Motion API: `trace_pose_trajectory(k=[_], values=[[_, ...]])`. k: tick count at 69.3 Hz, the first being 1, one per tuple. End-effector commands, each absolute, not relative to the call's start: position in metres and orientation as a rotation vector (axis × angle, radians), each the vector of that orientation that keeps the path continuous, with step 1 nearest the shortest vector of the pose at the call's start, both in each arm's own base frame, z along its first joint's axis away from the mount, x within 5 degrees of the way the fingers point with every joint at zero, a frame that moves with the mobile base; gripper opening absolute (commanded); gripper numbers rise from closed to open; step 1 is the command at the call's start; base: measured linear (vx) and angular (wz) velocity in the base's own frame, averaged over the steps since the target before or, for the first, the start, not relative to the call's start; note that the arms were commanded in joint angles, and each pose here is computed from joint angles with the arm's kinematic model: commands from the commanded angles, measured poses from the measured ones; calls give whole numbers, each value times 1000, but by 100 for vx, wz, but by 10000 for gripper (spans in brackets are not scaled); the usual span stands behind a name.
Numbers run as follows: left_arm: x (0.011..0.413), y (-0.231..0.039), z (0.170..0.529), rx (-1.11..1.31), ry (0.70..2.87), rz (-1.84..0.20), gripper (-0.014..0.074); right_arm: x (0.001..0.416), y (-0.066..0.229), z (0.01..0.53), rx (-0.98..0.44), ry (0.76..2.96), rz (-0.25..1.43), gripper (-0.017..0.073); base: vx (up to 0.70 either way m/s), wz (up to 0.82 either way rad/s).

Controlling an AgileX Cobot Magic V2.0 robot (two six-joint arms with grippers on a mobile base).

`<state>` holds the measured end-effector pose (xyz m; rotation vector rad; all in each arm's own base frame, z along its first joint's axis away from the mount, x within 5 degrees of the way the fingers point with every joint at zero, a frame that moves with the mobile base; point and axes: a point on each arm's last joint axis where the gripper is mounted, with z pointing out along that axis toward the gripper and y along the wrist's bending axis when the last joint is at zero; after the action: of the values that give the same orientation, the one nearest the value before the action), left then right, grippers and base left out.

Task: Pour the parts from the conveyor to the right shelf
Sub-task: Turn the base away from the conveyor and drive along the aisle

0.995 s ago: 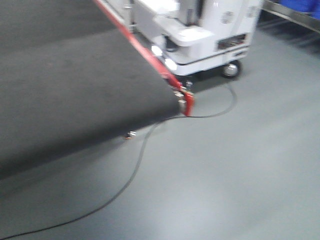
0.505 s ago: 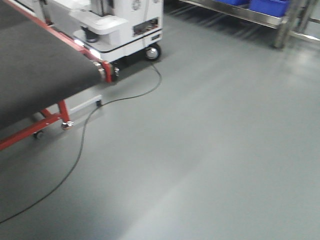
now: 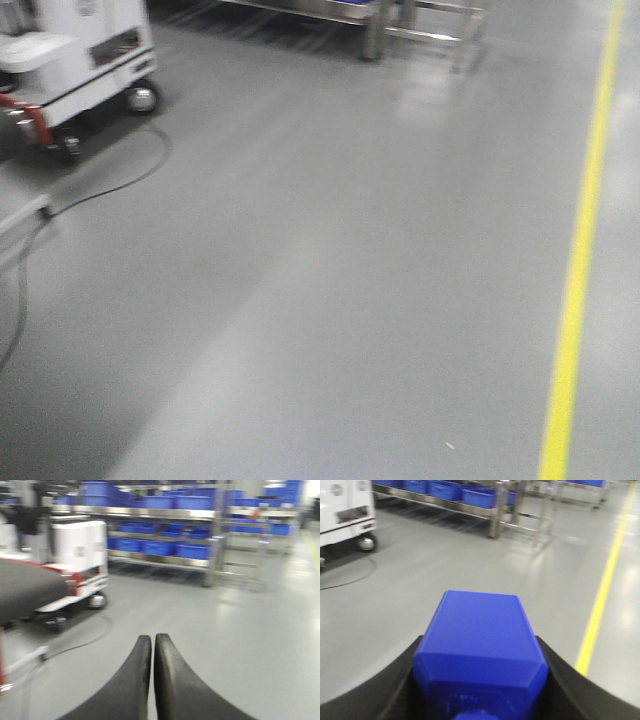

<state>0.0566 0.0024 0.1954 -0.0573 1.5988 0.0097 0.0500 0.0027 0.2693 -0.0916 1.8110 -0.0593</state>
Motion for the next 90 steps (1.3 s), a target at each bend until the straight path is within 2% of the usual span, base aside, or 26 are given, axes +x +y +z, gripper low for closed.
trace_pose_trajectory(k=[1,28,46,66,90], values=[[54,2,210,-60,1487,-7,-6,51,2,285,-83,1713,-77,-5,-38,-89],[54,2,210,-60,1487,-7,-6,51,2,285,-83,1713,-77,-5,-32,-90],[54,2,210,-60,1487,-7,-6,51,2,285,-84,1715,-77,-5,-22,-62],[54,2,210,-60,1487,-7,-6,51,2,285,-84,1719,-76,-5,-10,-29],[54,2,210,-60,1487,-7,-6,51,2,285,-84,1719,-76,-5,5,4]])
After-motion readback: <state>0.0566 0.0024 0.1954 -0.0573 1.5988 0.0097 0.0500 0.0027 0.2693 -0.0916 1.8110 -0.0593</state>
